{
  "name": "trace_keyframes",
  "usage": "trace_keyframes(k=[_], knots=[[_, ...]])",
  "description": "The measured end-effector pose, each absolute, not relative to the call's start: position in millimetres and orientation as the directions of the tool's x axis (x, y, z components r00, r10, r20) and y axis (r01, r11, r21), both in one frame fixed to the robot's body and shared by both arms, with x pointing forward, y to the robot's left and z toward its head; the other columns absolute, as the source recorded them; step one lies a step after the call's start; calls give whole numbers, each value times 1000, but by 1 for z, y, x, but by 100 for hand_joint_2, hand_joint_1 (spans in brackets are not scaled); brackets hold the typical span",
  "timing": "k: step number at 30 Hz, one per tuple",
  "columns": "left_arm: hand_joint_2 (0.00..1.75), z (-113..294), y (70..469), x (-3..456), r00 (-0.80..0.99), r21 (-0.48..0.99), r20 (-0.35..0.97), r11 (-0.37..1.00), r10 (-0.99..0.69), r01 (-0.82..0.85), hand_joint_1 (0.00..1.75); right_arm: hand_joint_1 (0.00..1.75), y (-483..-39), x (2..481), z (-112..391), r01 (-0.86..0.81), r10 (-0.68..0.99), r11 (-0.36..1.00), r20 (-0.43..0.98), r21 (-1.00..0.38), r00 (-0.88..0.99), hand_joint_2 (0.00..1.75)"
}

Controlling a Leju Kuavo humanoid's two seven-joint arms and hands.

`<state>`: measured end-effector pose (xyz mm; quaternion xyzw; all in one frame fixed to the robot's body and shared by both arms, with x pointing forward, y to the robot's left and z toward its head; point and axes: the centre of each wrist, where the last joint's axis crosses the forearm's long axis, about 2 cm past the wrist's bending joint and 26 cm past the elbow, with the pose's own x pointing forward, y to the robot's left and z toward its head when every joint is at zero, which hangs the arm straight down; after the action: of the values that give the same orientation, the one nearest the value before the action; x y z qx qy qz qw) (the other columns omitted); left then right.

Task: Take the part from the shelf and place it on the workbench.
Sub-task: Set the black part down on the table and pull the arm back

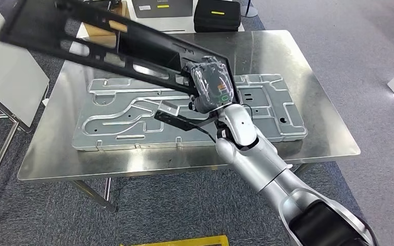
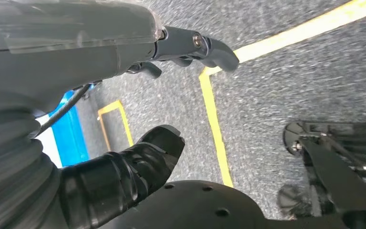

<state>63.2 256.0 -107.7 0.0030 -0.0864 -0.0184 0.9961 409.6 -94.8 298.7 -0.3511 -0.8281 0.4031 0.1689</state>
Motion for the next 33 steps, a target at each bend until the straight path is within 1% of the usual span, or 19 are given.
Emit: trace_keyframes(k=[3, 6, 13, 18, 28, 33], knots=[[175, -107, 255, 66, 984, 8, 170, 999, -53, 52, 0, 175, -90, 414, 284, 503, 753, 282, -136, -817, -644, 175], [175, -107, 255, 69, 983, 8, 173, 998, -62, 62, 0, 175, -86, 418, 273, 551, 765, 160, -250, -819, -593, 175], [175, -107, 256, 71, 982, 10, 177, 998, -67, 66, 0, 175, -84, 424, 250, 564, 737, -26, -397, -825, -547, 175], [175, -107, 256, 69, 982, 10, 176, 998, -65, 64, 0, 175, -86, 425, 235, 533, 721, -99, -430, -840, -544, 175], [175, -107, 257, 69, 982, 0, 176, 998, -60, 61, 0, 175, -88, 427, 230, 496, 733, -137, -425, -857, -531, 175], [175, -107, 257, 67, 982, -6, 181, 998, -59, 61, 0, 175, -94, 429, 223, 438, 754, -154, -392, -886, -527, 175]])
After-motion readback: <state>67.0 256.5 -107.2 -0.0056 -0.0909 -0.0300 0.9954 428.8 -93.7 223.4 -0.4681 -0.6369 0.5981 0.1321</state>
